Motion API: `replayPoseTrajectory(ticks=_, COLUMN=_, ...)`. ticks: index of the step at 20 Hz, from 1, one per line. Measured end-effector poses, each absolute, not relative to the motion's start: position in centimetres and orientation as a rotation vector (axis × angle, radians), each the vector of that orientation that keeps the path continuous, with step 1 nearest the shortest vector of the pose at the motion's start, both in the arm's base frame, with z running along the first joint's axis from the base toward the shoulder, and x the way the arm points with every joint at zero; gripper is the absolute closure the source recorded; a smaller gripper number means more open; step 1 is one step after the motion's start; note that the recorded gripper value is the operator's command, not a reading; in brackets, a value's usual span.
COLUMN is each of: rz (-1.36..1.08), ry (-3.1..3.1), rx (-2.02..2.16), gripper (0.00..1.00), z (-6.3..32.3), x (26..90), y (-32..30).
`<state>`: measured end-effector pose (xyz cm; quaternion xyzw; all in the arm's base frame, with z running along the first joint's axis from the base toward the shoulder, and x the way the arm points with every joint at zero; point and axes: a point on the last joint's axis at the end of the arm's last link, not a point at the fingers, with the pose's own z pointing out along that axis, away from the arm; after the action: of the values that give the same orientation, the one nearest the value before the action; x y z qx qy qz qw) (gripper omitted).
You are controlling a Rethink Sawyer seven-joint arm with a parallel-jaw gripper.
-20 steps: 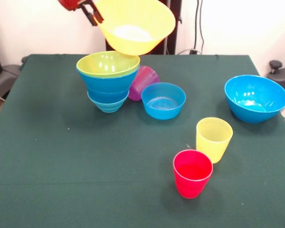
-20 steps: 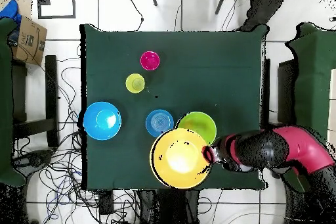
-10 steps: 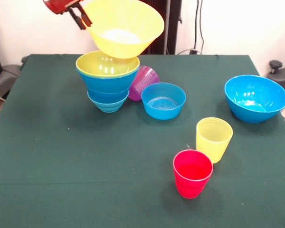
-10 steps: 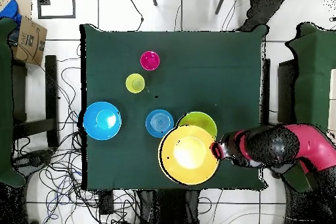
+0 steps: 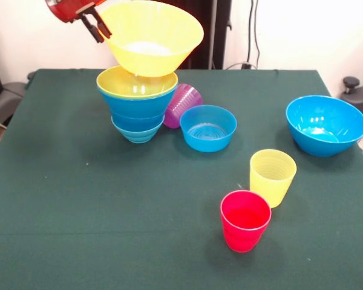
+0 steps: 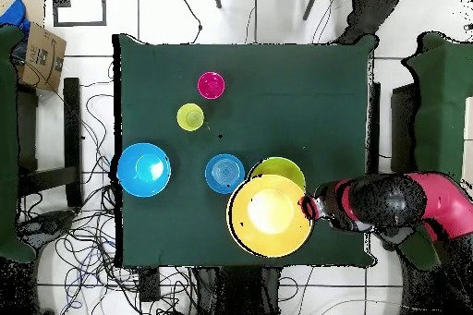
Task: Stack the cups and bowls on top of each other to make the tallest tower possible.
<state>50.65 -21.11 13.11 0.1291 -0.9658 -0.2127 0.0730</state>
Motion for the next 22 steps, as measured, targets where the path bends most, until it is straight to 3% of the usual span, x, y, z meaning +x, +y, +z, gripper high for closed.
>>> replayPoseTrajectory(ticks=22, rz=-0.639, ry=-2.931, rx=0.356, gripper=1.0, z=13.1, x=52.1, y=-22.1)
